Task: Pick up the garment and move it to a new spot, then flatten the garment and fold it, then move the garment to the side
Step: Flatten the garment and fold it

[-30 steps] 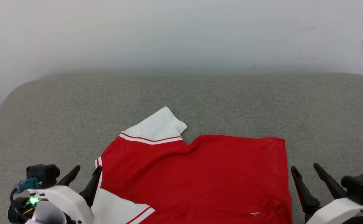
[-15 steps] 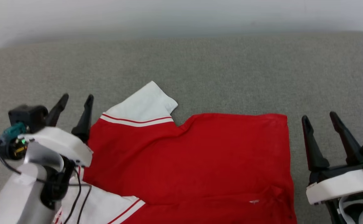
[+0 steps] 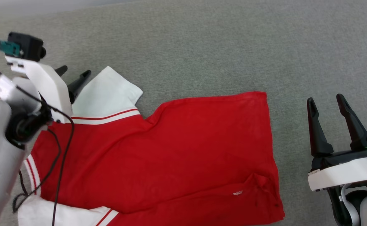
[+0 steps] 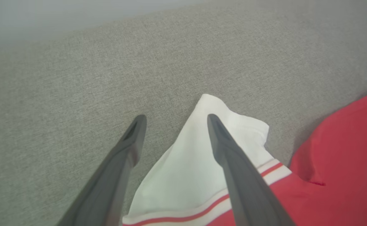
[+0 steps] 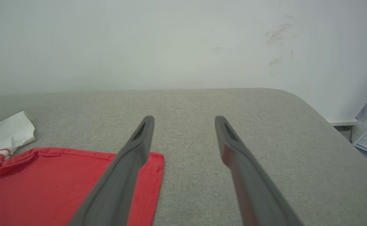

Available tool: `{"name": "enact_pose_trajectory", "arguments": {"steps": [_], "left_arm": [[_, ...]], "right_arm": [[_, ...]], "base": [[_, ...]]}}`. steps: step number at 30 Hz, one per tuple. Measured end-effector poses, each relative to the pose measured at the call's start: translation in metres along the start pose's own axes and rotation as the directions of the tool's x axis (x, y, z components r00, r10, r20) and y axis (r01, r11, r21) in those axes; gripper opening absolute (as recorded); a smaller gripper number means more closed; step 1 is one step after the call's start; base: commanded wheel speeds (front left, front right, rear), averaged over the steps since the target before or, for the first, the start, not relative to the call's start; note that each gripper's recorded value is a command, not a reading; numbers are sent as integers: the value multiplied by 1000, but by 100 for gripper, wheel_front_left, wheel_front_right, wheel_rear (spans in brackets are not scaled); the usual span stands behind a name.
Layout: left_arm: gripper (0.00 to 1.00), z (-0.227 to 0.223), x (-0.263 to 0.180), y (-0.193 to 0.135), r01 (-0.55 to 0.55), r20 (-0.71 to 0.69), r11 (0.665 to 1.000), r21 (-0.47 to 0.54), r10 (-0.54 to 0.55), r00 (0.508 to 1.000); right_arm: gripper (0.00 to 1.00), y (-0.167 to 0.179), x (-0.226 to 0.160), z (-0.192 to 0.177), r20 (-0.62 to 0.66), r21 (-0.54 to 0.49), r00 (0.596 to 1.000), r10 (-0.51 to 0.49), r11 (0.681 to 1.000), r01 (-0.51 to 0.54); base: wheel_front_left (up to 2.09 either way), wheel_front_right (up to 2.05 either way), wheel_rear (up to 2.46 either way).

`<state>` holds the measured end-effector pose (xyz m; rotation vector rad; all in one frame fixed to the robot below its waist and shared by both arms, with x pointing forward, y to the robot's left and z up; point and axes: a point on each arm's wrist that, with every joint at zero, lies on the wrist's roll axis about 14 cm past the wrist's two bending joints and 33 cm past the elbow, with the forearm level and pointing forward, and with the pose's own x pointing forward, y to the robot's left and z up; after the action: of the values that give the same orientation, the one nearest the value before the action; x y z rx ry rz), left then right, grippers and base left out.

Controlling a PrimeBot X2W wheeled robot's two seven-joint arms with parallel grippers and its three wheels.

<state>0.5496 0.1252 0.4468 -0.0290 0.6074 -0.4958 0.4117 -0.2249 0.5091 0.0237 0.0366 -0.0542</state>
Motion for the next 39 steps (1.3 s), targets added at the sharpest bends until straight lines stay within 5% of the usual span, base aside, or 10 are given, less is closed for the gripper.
{"name": "enact_pose_trajectory", "arguments": {"steps": [16, 17, 18, 19, 30, 39], "left_arm": [[100, -62, 43, -20, 106, -500, 994, -39, -111, 859], [47, -65, 44, -21, 108, -516, 994, -35, -110, 849], [34, -67, 45, -22, 110, -526, 993, -30, -109, 843], [0, -69, 46, -22, 112, -536, 993, -27, -109, 837], [0, -64, 45, -20, 90, -474, 996, -6, -82, 877], [0, -22, 30, -14, 69, -282, 998, 7, -64, 957]], "right_arm": [[100, -24, -6, -33, -67, 46, 995, -78, 996, 81], [100, -25, -6, -35, -72, 46, 994, -81, 995, 84], [100, -26, -5, -36, -72, 48, 994, -83, 995, 86], [100, -26, -4, -36, -72, 52, 994, -84, 995, 88], [100, -20, 3, -66, -217, 170, 975, -52, 981, 90], [100, 2, 31, -102, -517, 162, 846, 129, 985, -51]], "base": [[0, 0, 0], [0, 0, 0], [0, 0, 0], [0, 0, 0], [0, 0, 0], [0, 0, 0]]}}
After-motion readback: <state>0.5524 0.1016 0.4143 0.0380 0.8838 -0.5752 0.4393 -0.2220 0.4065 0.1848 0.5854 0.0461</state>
